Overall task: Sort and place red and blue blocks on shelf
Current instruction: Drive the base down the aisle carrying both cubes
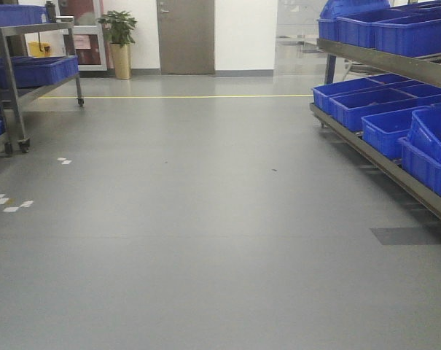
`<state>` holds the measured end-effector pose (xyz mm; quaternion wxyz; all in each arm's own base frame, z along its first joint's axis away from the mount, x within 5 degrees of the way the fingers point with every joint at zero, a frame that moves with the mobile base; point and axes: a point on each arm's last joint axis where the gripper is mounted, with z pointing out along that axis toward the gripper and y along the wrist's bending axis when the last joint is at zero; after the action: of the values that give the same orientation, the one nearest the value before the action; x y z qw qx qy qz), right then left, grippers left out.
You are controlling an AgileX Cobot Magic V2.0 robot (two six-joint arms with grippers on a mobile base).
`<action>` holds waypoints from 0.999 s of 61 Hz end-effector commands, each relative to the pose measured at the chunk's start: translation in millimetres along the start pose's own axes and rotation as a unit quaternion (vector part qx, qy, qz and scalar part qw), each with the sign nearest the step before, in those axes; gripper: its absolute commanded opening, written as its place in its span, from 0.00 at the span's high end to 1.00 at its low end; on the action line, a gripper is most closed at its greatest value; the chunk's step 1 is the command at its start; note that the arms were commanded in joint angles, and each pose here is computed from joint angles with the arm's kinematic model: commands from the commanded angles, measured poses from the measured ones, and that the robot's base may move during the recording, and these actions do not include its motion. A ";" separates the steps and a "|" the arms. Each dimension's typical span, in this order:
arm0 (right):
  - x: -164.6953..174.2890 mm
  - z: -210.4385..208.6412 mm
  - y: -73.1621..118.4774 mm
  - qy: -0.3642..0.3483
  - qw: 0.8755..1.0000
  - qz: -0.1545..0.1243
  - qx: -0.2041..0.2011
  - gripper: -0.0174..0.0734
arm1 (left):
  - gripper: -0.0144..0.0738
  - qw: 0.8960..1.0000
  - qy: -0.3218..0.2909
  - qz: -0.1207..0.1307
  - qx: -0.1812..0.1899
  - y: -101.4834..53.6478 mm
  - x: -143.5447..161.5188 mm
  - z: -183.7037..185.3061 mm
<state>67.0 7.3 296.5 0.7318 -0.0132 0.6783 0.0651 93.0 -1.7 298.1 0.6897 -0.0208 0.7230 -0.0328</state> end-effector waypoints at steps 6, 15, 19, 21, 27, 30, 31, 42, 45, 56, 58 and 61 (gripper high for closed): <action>-16.2 -0.5 0.7 -0.052 0.999 -0.008 0.000 0.74 | 0.68 0.998 -0.056 -0.004 -0.010 1.4 -16.9 -1.5; -16.2 -0.5 0.7 -0.052 0.999 -0.008 0.000 0.74 | 0.68 0.998 -0.056 -0.004 -0.010 1.4 -16.9 -1.5; -16.2 -0.5 0.7 -0.052 0.999 -0.008 0.000 0.74 | 0.68 0.998 -0.056 -0.004 -0.010 1.4 -16.9 -1.5; -16.2 -0.5 0.7 -0.052 0.999 -0.008 0.000 0.74 | 0.68 0.998 -0.056 -0.004 -0.010 1.4 -16.9 -1.5; -16.2 -0.5 0.7 -0.052 0.999 -0.008 0.000 0.74 | 0.68 0.998 -0.056 -0.004 -0.010 1.4 -16.9 -1.5; -16.2 -0.5 0.7 -0.052 0.999 -0.008 0.000 0.74 | 0.68 0.998 -0.056 -0.004 -0.010 1.4 -16.9 -1.5; -16.2 -0.5 0.7 -0.052 0.999 -0.008 0.000 0.74 | 0.68 0.998 -0.056 -0.004 -0.010 1.4 -16.9 -1.5; -16.2 -0.5 0.7 -0.052 0.999 -0.008 0.000 0.74 | 0.68 0.998 -0.056 -0.004 -0.010 1.4 -16.9 -1.5; -16.2 -0.5 0.7 -0.052 0.999 -0.008 0.000 0.74 | 0.68 0.998 -0.056 -0.004 -0.010 1.4 -16.9 -1.5; -16.2 -0.5 0.7 -0.052 0.999 -0.008 0.000 0.74 | 0.68 0.998 -0.056 -0.004 -0.010 1.4 -16.9 -1.5; -16.2 -0.5 0.7 -0.052 0.999 -0.008 0.000 0.74 | 0.68 0.998 -0.056 -0.004 -0.010 1.4 -16.9 -1.5; -16.2 -0.5 0.7 -0.052 0.999 -0.008 0.000 0.74 | 0.68 0.998 -0.056 -0.004 -0.010 1.4 -16.9 -1.5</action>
<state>66.6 7.2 296.7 0.7325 -0.0132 0.6775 0.0651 93.0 -1.7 297.8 0.6895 -0.0208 0.7232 -0.0328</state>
